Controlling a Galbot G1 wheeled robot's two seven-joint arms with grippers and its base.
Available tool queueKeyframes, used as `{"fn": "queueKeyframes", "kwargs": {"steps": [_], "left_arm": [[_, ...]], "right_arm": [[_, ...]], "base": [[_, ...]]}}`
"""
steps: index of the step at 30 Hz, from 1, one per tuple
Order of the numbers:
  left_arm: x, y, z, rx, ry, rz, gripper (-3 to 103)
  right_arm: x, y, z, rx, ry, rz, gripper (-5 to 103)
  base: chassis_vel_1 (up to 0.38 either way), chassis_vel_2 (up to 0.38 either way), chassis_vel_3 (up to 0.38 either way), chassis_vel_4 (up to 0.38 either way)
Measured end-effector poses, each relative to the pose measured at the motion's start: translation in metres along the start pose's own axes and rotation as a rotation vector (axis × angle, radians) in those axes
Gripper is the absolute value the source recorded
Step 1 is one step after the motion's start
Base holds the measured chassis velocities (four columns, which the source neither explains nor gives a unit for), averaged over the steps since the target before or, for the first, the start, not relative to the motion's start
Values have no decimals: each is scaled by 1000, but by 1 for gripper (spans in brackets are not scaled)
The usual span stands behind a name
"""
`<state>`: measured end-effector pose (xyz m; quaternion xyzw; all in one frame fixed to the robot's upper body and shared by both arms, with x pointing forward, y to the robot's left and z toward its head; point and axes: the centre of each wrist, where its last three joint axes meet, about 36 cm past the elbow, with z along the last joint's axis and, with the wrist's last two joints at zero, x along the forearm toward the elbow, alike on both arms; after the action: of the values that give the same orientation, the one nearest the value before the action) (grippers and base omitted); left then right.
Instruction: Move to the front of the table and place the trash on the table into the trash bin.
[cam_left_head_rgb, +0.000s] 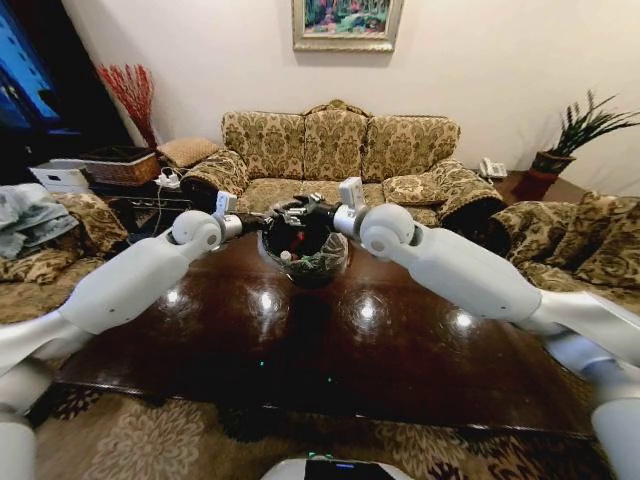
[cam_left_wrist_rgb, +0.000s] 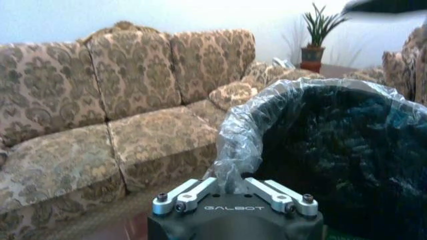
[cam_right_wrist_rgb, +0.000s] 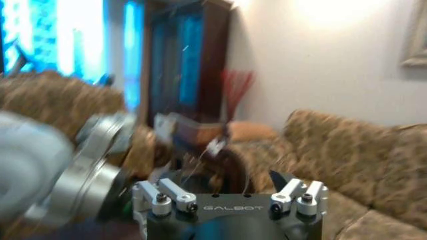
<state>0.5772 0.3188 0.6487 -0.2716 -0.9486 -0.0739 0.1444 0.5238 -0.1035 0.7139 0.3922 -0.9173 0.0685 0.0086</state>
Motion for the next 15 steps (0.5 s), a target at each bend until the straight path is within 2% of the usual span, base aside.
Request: {"fn": "queueKeyframes", "kwargs": {"steps": [3, 4, 5, 7, 9, 10, 11, 12, 13, 14, 15], "left_arm": [[23, 6, -6, 8, -28, -8, 2], [36, 7, -7, 12, -47, -18, 2], [36, 7, -7, 12, -47, -18, 2], [68, 2, 0, 8, -78, -34, 2], [95, -4, 5, -21, -87, -57, 2], [95, -4, 5, -21, -87, -57, 2], [110, -3, 4, -45, -100, -90, 2], [114, -2, 4, -54, -105, -102, 2], [126, 1, 7, -85, -118, -146, 2], [126, 1, 7, -85, -118, -146, 2], [130, 0, 9, -98, -117, -160, 2]], "right_arm": [[25, -10, -18, -3, -35, 65, 97], [42, -18, -25, 1, -44, 97, 97], [42, -18, -25, 1, -44, 97, 97], [84, -48, -35, 30, -21, 176, 100], [124, -77, -37, 90, 14, 301, 100], [124, -77, -37, 90, 14, 301, 100], [145, -89, -32, 148, 60, 383, 100], [150, -91, -30, 167, 73, 404, 100], [171, -95, -15, 244, 124, 492, 100], [171, -95, -15, 244, 124, 492, 100], [178, -93, -8, 273, 143, 527, 100]], "base": [[0, 0, 0, 0], [0, 0, 0, 0], [0, 0, 0, 0], [0, 0, 0, 0], [0, 0, 0, 0], [0, 0, 0, 0], [0, 0, 0, 0], [0, 0, 0, 0], [0, 0, 0, 0], [0, 0, 0, 0], [0, 0, 0, 0]]}}
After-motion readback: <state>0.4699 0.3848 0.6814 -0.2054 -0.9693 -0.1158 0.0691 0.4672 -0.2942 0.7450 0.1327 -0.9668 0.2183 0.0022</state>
